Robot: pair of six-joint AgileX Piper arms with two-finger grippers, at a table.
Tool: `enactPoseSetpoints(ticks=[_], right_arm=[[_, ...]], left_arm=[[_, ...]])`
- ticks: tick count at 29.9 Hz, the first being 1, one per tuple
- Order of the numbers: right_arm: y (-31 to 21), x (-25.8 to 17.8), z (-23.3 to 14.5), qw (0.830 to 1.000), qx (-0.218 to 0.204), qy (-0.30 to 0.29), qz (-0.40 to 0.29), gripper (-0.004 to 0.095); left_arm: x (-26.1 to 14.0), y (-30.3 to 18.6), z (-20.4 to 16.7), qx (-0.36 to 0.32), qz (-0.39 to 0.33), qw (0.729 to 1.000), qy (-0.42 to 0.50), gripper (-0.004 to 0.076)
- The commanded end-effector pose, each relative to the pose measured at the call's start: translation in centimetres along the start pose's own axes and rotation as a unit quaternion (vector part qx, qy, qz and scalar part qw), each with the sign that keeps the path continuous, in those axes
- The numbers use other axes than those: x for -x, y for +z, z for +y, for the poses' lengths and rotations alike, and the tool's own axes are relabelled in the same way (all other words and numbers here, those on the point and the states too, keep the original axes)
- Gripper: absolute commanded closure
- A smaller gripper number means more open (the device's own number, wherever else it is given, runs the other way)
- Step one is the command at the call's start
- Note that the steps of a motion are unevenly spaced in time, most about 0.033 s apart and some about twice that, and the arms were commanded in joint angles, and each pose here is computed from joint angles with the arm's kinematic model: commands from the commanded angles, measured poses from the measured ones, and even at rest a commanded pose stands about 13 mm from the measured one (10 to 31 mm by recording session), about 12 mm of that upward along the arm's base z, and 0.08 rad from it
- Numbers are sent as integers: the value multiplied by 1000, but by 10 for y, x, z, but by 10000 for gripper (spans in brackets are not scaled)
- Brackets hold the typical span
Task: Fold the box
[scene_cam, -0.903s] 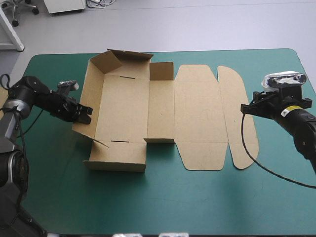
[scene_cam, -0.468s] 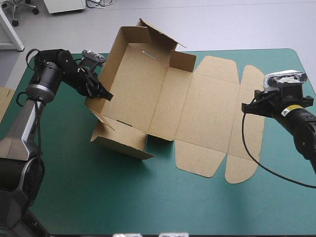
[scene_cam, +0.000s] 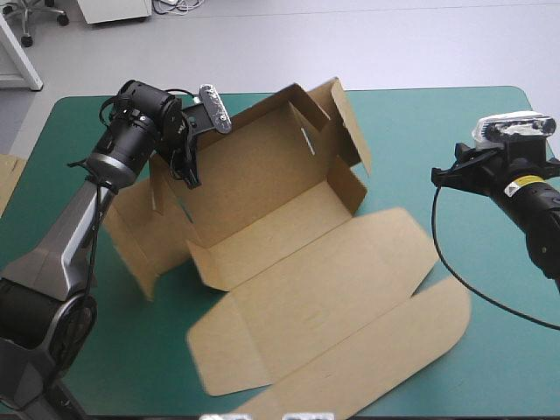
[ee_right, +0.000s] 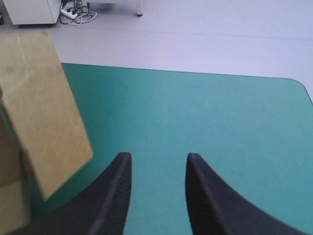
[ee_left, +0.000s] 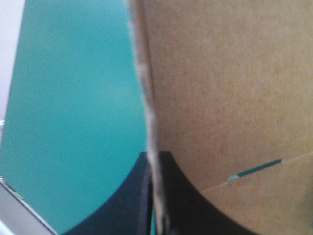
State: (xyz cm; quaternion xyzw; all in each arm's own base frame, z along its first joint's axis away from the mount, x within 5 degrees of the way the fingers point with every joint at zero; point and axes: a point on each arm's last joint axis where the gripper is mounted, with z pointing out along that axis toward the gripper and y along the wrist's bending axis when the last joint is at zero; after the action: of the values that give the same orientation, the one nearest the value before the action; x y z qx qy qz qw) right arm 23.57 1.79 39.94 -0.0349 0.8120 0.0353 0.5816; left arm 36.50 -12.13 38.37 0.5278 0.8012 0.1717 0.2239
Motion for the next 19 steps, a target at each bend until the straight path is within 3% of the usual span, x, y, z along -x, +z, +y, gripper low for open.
enactPoseSetpoints(ticks=[1, 9, 15, 19], right_arm=[[-15, 29, -2, 997, -8, -3, -74, 564], [-21, 40, -2, 995, -9, -2, -98, 564], [-21, 41, -2, 995, -9, -5, -101, 564], [-21, 40, -2, 995, -13, -13, -100, 564]], left_arm=[[-8, -46, 15, 63, -8, 998, 29, 713], [8, -61, 24, 126, -74, 987, 69, 715], [39, -59, 2, 141, -122, 979, 86, 734], [56, -55, -13, 200, -104, 970, 90, 734]])
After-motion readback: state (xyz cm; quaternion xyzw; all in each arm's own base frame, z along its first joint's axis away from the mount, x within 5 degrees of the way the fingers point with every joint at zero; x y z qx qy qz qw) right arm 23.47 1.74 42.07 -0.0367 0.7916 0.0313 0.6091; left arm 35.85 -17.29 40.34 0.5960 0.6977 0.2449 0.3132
